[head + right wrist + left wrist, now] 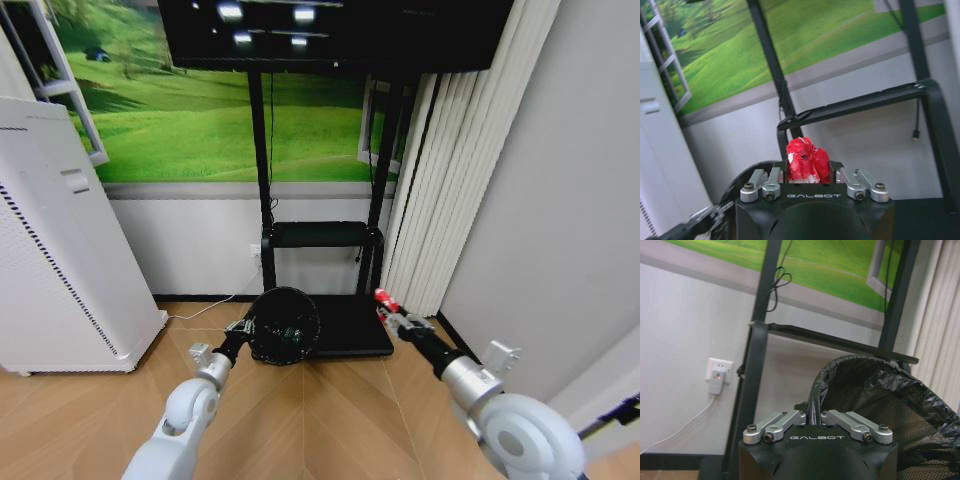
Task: Pick up the trash bin and place the garbage on the floor into it.
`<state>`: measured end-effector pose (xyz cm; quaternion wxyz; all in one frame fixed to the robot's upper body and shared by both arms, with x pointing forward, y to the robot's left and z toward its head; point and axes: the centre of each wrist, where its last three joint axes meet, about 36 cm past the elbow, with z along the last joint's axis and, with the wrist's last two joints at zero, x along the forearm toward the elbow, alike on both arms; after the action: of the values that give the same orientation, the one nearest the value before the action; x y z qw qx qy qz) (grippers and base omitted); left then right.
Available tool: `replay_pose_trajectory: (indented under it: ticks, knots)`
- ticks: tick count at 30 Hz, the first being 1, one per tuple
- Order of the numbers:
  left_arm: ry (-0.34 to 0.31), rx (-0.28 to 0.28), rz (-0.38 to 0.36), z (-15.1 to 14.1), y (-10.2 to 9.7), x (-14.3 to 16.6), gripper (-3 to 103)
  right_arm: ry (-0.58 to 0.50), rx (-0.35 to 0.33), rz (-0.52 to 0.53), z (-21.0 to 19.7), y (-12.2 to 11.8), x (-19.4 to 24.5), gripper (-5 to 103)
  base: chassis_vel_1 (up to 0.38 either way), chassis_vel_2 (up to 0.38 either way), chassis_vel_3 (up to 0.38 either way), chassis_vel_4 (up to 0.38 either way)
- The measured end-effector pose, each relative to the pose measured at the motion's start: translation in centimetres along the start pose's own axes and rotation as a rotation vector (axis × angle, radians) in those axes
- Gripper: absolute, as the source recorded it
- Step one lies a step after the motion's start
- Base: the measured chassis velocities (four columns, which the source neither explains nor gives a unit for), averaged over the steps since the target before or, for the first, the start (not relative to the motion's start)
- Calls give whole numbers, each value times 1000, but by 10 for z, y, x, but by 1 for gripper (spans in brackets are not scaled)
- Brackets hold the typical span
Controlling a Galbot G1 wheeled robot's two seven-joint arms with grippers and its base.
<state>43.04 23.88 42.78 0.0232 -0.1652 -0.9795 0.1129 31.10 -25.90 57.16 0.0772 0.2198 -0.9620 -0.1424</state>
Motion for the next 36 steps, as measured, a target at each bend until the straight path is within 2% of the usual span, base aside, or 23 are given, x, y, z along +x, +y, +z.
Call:
replay_pose_trajectory:
  ticks: [2, 9, 10, 13, 20, 22, 23, 27, 28, 30, 31, 35, 36]
  knots:
    - [3, 11, 21, 1, -14, -6, 7, 30, 37, -24, 9, 9, -12, 41, 0, 0, 0, 0]
    - [9, 16, 34, 4, -23, -8, 7, 62, 58, -45, 17, 12, -21, 41, 0, 0, 0, 0]
    - [17, 19, 44, 9, -32, -9, 7, 90, 86, -63, 25, 14, -29, 41, 0, 0, 0, 0]
    - [28, 23, 59, 14, -42, -4, 7, 130, 115, -116, 36, 19, -39, 41, 0, 0, 0, 0]
    - [43, 18, 51, 20, -44, 2, 7, 157, 135, -155, 54, 36, -61, 38, 0, 0, 0, 0]
    - [41, 18, 50, 19, -44, 3, 7, 163, 142, -144, 58, 40, -65, 48, 0, 0, 0, 0]
    - [41, 18, 50, 19, -44, 3, 7, 163, 142, -144, 58, 40, -65, 48, 0, 0, 0, 0]
    - [32, 24, 51, 18, -46, 0, 7, 171, 156, -112, 62, 38, -70, 70, 0, 0, 0, 0]
    - [32, 24, 51, 18, -46, 0, 7, 171, 156, -112, 62, 38, -70, 70, 0, 0, 0, 0]
    - [32, 28, 52, 19, -47, -2, 7, 175, 175, -97, 61, 33, -71, 81, 0, 0, 0, 0]
    - [32, 28, 52, 19, -47, -2, 7, 175, 175, -97, 61, 33, -71, 81, 0, 0, 0, 0]
    - [30, 30, 53, 18, -48, -2, 7, 169, 188, -85, 59, 29, -76, 96, 0, 0, 0, 0]
    - [30, 30, 53, 18, -48, -2, 7, 169, 188, -85, 59, 29, -76, 96, 0, 0, 0, 0]
